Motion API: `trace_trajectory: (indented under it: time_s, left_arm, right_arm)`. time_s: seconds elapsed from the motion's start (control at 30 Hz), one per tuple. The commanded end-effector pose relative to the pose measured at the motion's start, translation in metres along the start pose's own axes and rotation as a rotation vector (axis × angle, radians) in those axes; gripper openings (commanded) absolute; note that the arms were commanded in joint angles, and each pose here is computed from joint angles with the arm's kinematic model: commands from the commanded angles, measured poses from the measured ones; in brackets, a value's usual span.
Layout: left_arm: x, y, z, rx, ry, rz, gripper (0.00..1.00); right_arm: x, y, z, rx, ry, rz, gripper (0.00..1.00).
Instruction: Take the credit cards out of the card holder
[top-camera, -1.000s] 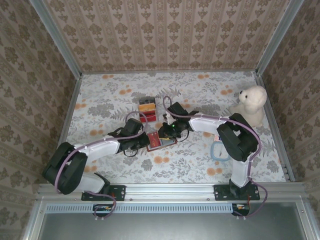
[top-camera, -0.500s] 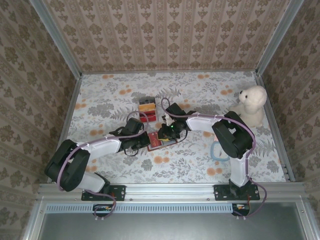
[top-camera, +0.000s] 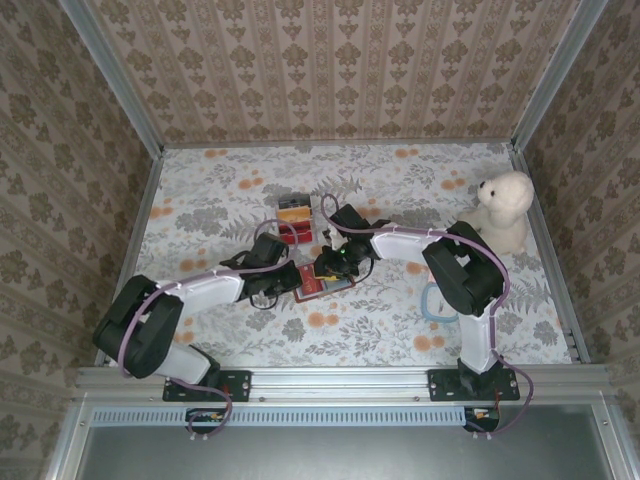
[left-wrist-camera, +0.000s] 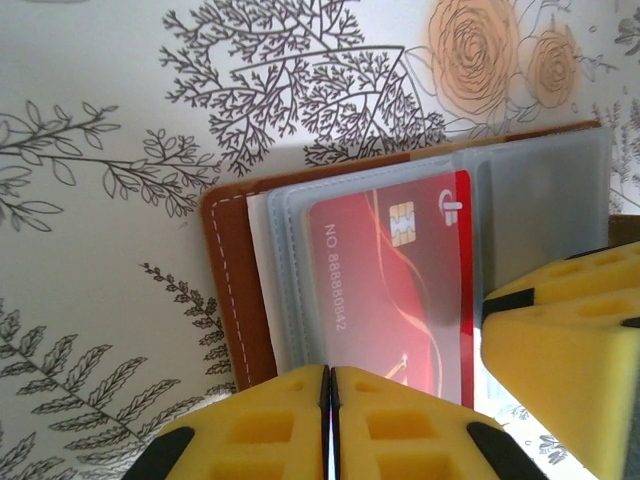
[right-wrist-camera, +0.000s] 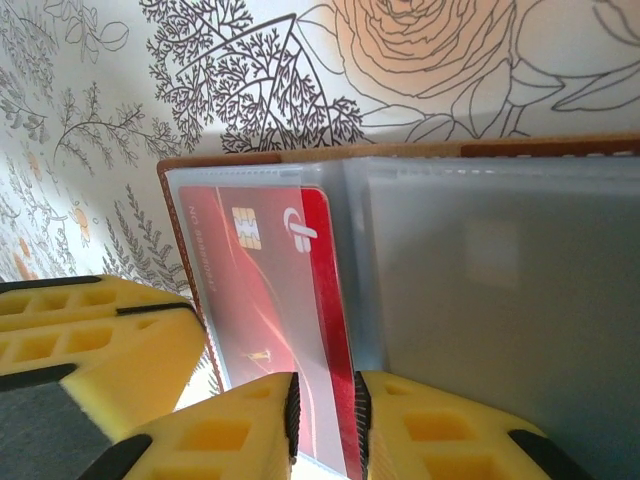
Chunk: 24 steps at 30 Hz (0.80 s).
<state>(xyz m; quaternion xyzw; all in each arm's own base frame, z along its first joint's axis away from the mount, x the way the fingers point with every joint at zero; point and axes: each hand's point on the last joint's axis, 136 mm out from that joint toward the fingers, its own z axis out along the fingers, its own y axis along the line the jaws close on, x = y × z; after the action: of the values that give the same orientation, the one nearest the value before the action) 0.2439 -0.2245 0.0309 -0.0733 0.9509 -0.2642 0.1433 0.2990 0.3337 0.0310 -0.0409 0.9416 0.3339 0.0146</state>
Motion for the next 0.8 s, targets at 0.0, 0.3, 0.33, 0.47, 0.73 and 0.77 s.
trace_trajectory:
  time_s: [0.0,0.3,0.33,0.47,0.73,0.77]
  left_arm:
    - [-0.003,-0.004,0.004,0.01,0.011,0.005,0.1]
    - [0.009,0.011,0.014,-0.031,0.053,-0.018,0.06]
    - [0.011,0.014,0.015,-0.041,0.059,-0.022,0.05]
    - [0.019,0.026,0.018,-0.084,0.084,-0.027,0.03]
    - [0.033,0.054,0.023,-0.192,0.124,-0.038,0.0]
    - [0.033,0.058,0.022,-0.21,0.123,-0.041,0.0]
  right_arm:
    - [0.002,-0.009,0.006,0.044,0.017,0.014,0.25]
    - [0.006,-0.02,0.013,0.072,0.035,0.015,0.24]
    - [0.007,-0.022,0.014,0.074,0.037,0.016,0.24]
    - [0.009,-0.022,0.017,0.057,0.044,0.018,0.24]
    - [0.004,-0.039,0.004,0.182,-0.016,0.004,0.25]
    - [0.002,-0.043,0.0,0.209,-0.032,-0.002,0.25]
